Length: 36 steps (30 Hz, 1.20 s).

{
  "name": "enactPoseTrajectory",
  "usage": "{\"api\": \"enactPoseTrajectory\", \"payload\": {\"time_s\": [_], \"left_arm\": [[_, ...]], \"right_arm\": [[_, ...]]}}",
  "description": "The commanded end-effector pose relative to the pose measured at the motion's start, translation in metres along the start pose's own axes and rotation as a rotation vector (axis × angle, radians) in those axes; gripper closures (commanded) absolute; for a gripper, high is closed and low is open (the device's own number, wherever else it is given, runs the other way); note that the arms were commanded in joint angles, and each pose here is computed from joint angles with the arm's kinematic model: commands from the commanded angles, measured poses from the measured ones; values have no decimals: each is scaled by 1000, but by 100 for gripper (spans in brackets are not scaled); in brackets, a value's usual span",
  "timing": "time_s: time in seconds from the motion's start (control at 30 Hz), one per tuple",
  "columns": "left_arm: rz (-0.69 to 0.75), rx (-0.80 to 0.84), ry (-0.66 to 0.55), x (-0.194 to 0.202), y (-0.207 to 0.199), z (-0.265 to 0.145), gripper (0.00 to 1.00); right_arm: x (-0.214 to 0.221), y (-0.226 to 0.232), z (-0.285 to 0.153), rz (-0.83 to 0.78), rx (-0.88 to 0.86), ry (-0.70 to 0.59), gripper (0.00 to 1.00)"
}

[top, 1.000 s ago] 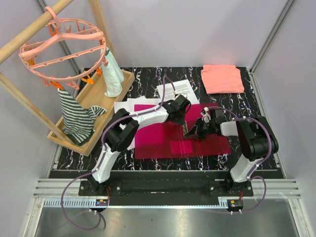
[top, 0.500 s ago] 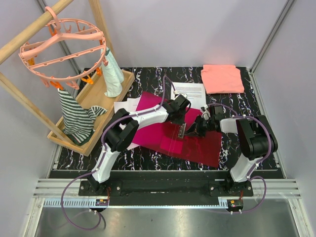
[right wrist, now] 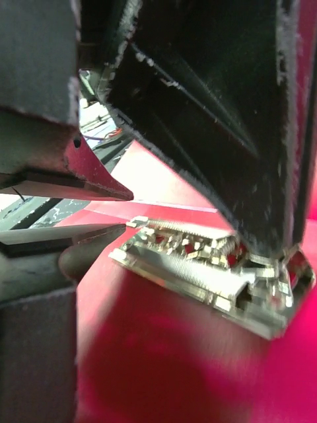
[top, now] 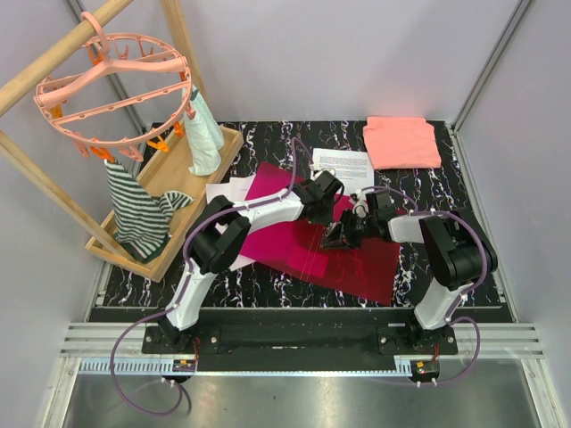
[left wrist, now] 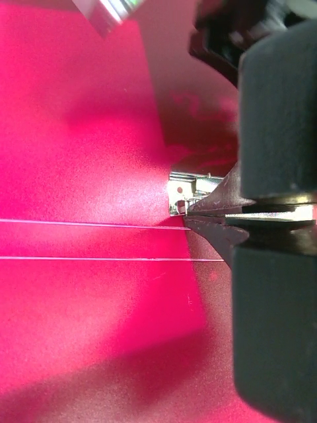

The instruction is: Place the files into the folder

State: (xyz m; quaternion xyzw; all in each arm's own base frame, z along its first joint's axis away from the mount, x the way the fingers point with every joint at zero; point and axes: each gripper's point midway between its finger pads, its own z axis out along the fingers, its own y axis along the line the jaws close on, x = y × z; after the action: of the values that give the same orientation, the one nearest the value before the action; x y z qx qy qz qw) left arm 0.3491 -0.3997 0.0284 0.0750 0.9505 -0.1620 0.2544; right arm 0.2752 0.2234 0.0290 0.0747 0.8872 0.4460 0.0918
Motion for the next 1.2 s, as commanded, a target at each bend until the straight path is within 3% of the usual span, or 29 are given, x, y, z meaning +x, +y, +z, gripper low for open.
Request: {"api": "enactPoseTrajectory", "payload": {"time_s": [0.0, 0.43, 0.73, 0.8, 0.83, 0.87, 0.93, 1.03, 1.13, 1.17], "left_arm": [[-73, -8, 19, 4, 4, -5, 100], [-98, -26, 23, 7, 11, -6, 100], [-61, -12, 17, 3, 11, -13, 100], [1, 14, -11, -6, 8, -26, 83], [20, 21, -29, -10, 9, -32, 56], [40, 18, -31, -6, 13, -36, 46], [75, 53, -81, -14, 11, -56, 35], [95, 66, -130, -17, 15, -78, 41], [103, 75, -130, -2, 21, -88, 58], [90, 96, -139, -1, 19, -88, 68]], "right_arm": [[1, 8, 10, -9, -51, 4, 75], [-2, -2, 16, -3, -19, -4, 78], [-7, -4, 19, 0, 3, -2, 100], [-3, -8, 17, 6, 25, 10, 100], [-1, -10, 16, 10, 32, 14, 100], [0, -11, 15, 12, 36, 14, 100], [3, -11, 14, 15, 39, 16, 100], [5, -11, 14, 28, 29, 17, 100], [5, -12, 14, 33, 29, 12, 100], [6, -11, 14, 30, 27, 15, 100]]}}
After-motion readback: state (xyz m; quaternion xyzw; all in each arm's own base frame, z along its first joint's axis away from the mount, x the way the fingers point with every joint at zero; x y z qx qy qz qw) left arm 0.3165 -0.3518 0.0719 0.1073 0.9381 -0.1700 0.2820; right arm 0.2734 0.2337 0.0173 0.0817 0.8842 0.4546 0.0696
